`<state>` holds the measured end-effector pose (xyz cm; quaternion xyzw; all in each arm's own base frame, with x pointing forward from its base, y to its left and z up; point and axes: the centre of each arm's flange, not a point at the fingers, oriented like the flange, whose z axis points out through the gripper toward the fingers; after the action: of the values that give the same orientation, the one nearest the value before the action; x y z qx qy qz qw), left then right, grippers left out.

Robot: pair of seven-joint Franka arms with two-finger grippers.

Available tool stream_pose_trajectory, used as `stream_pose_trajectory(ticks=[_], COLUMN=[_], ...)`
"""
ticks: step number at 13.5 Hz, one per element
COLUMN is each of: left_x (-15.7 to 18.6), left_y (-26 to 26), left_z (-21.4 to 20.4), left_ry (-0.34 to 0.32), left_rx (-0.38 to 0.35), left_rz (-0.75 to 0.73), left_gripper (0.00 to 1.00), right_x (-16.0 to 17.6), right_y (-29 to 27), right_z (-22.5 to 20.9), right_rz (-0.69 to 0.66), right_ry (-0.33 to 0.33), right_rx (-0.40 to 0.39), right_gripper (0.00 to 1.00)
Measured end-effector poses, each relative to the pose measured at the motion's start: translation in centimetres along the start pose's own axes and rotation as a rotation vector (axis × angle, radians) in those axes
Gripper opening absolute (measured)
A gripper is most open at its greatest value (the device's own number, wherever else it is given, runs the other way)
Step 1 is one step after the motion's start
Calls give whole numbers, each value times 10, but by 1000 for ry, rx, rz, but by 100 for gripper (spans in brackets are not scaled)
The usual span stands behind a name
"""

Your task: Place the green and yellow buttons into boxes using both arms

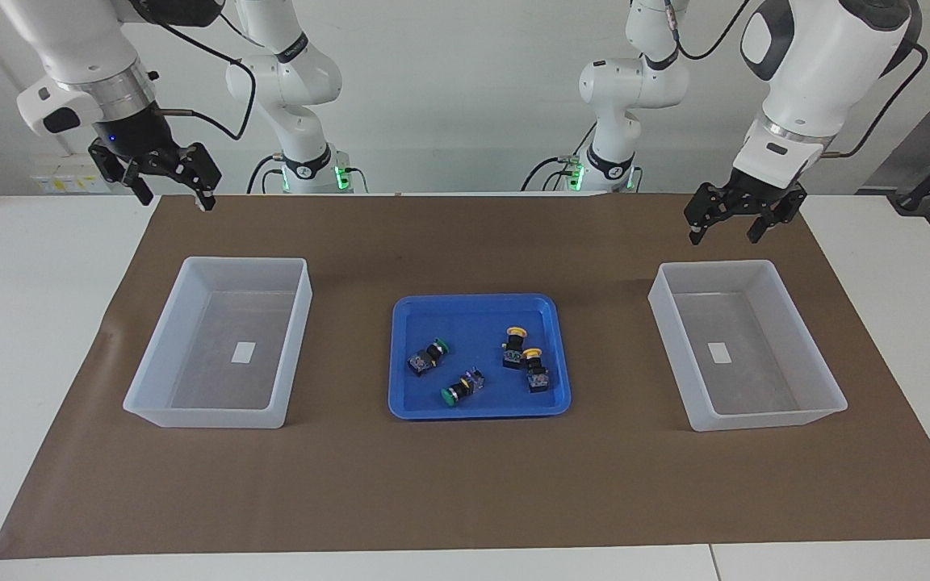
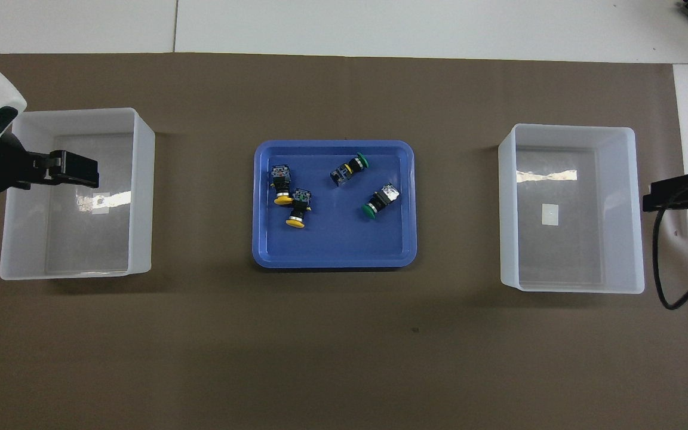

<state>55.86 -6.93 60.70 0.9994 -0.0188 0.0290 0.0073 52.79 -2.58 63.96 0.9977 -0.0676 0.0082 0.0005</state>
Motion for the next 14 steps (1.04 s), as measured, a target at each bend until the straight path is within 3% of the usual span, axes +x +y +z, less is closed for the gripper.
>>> stream_pose_trajectory(ticks=[14], left_x=[1], left_y=[14], left_z=[-1], left_ry=[20], left_rx=[-31], left_rz=[14], left_gripper=[100], right_x=[0], right_y=[0], right_z=[0], right_rz=[0], right_ry=[0], right_rx=[0], right_gripper=[100])
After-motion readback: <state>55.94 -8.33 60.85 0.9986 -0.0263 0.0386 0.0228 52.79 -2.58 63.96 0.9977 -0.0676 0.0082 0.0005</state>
